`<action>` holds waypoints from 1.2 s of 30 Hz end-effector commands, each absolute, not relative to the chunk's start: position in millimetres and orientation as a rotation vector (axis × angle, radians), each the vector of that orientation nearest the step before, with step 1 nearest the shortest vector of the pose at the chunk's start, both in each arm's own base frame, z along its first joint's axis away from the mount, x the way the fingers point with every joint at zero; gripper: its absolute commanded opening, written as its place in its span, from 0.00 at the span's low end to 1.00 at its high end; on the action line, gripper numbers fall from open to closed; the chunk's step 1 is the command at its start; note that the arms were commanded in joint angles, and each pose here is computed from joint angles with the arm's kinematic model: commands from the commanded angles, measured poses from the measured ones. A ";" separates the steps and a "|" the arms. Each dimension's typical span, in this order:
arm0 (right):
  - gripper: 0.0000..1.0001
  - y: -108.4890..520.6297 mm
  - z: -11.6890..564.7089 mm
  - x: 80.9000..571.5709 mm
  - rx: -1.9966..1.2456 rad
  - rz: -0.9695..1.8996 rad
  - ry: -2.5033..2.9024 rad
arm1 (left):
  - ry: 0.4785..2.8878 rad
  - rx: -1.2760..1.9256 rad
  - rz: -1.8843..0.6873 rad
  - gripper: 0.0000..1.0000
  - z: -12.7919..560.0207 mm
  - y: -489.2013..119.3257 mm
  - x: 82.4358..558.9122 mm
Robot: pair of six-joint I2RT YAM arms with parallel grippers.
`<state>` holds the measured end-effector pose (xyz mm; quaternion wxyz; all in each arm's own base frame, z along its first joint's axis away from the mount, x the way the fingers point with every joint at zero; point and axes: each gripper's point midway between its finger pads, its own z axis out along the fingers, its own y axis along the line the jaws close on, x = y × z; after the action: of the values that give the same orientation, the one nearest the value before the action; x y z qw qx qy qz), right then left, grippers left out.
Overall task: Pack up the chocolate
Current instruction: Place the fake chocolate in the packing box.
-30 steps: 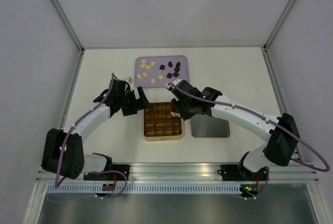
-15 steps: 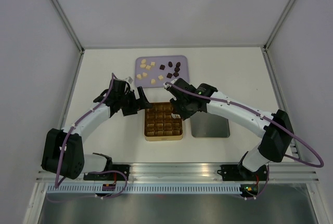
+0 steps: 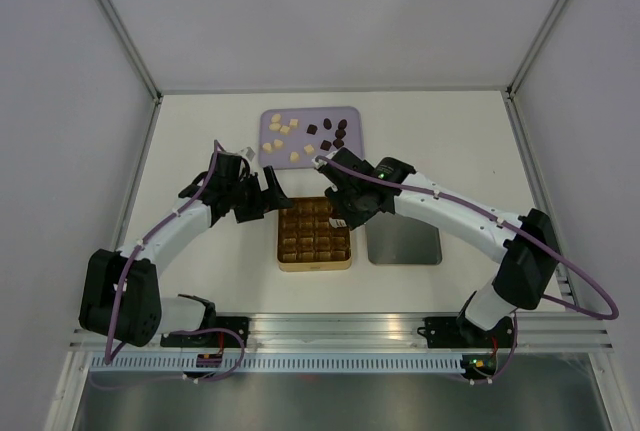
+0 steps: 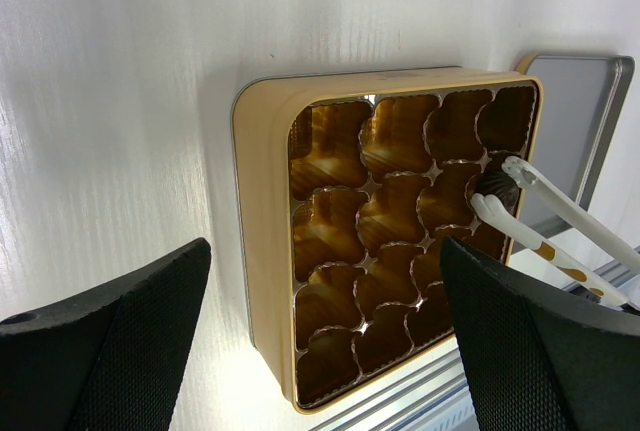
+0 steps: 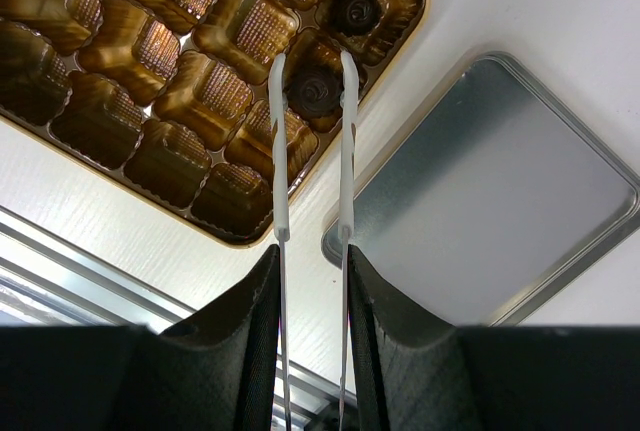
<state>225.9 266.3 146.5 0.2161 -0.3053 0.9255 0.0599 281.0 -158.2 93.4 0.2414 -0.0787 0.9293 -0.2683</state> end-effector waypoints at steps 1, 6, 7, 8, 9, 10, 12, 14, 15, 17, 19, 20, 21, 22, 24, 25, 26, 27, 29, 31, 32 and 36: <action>0.30 270.6 157.3 230.2 -0.828 0.161 2.547 | 2.514 -0.166 -0.717 1.00 99.2 -157.4 281.8; 0.31 270.4 155.6 229.7 -0.832 0.154 2.552 | 2.515 -0.167 -0.715 1.00 98.9 -157.1 281.6; 0.31 270.5 156.1 229.9 -0.835 0.154 2.549 | 2.515 -0.167 -0.715 0.99 98.9 -157.1 281.6; 0.31 270.4 155.1 230.2 -0.836 0.151 2.551 | 2.514 -0.167 -0.716 1.00 99.1 -157.2 281.9; 0.31 270.2 155.5 229.9 -0.834 0.151 2.552 | 2.515 -0.167 -0.715 1.00 98.9 -157.1 281.6; 0.31 269.8 155.5 230.3 -0.832 0.151 2.552 | 2.515 -0.167 -0.715 1.00 98.9 -157.1 281.6; 0.31 269.3 155.6 230.9 -0.830 0.145 2.551 | 2.515 -0.168 -0.713 1.00 98.8 -156.9 281.7; 0.31 270.0 155.2 230.8 -0.832 0.146 2.550 | 2.515 -0.167 -0.715 1.00 98.9 -157.1 281.6; 0.32 269.6 155.2 231.2 -0.830 0.145 2.551 | 2.518 -0.168 -0.714 1.00 97.9 -157.0 281.2; 0.32 269.4 154.5 231.0 -0.831 0.143 2.553 | 2.517 -0.170 -0.715 1.00 98.4 -157.1 281.2; 0.32 269.1 155.0 231.2 -0.833 0.138 2.550 | 2.515 -0.170 -0.714 1.00 98.5 -156.9 281.6; 0.32 268.8 155.0 231.7 -0.831 0.137 2.551 | 2.515 -0.168 -0.713 1.00 98.7 -156.8 281.4; 0.32 269.0 155.5 231.4 -0.830 0.137 2.549 | 2.515 -0.168 -0.713 1.00 98.7 -156.8 281.4; 0.33 268.6 155.1 231.2 -0.832 0.136 2.550 | 2.515 -0.168 -0.713 0.99 98.7 -156.8 281.4; 0.33 268.1 155.0 231.8 -0.830 0.133 2.551 | 2.515 -0.168 -0.713 1.00 98.7 -156.8 281.4; 0.34 268.4 154.1 231.0 -0.833 0.134 2.552 | 2.513 -0.168 -0.712 1.00 98.8 -156.7 281.8; 0.34 267.9 154.2 231.6 -0.830 0.133 2.551 | 2.514 -0.169 -0.714 1.00 98.9 -157.0 281.7; 0.34 268.0 153.4 231.7 -0.831 0.128 2.550 | 2.515 -0.168 -0.713 1.00 98.7 -156.8 281.4; 0.35 267.6 154.1 232.1 -0.829 0.128 2.551 | 2.516 -0.168 -0.713 1.00 98.3 -156.8 281.3; 0.36 268.0 154.1 232.1 -0.830 0.130 2.551 | 2.515 -0.168 -0.713 1.00 99.0 -156.7 281.1; 0.37 268.0 154.6 232.1 -0.829 0.131 2.550 | 2.515 -0.169 -0.712 1.00 98.9 -156.5 281.2; 0.39 267.9 154.6 232.2 -0.827 0.129 2.550 | 2.515 -0.169 -0.710 1.00 98.8 -156.3 281.4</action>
<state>227.0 265.8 143.6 0.2118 -0.3060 0.9267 0.0531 281.1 -157.9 93.5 0.2420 -0.0788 0.9293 -0.2676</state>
